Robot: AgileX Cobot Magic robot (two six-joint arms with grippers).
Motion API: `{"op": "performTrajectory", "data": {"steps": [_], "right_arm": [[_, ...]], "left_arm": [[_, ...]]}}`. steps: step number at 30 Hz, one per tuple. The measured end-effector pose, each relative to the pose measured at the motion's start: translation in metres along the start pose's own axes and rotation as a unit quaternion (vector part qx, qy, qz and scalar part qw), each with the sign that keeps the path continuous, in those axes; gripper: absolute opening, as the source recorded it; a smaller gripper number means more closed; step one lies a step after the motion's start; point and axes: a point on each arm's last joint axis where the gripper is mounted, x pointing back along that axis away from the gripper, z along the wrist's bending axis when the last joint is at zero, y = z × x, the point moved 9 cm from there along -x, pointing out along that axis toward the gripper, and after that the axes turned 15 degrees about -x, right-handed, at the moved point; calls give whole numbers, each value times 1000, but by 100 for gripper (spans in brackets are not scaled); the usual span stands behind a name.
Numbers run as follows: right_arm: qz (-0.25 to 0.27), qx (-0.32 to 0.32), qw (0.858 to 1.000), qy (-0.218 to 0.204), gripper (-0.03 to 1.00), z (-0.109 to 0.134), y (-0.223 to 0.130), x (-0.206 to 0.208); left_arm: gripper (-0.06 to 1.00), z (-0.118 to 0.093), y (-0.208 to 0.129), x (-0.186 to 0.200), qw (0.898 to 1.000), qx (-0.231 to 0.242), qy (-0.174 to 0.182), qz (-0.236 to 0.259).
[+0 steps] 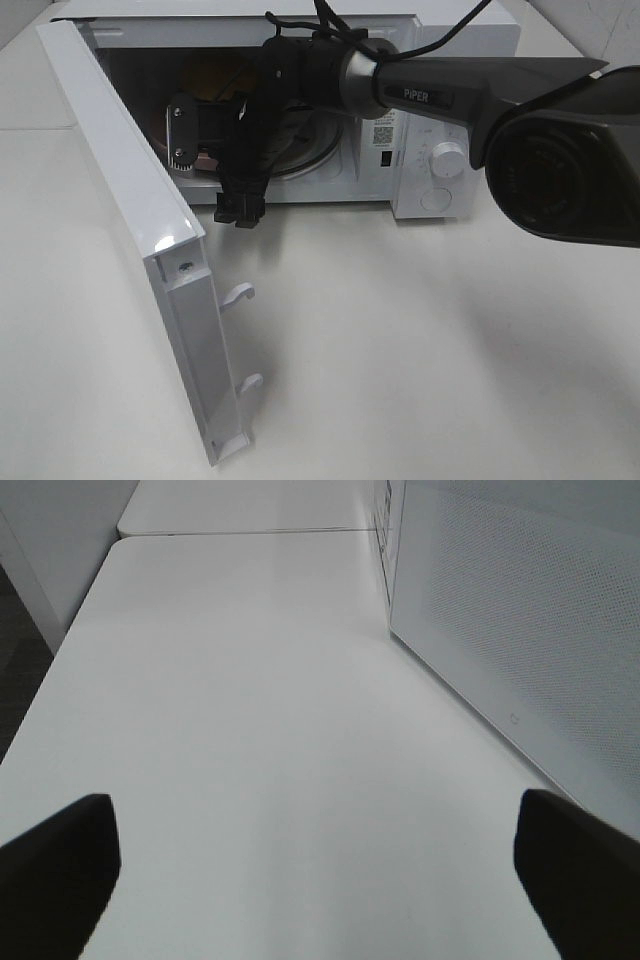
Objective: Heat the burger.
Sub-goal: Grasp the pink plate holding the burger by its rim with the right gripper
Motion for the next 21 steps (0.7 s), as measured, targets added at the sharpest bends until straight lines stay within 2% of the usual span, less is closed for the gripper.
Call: {"op": "performTrajectory", "data": {"steps": [21], "right_arm": [[-3, -6, 1000, 3, 76, 1, 1, -1]], "left_arm": [[100, 0, 0, 0, 1000, 0, 0, 0]]}}
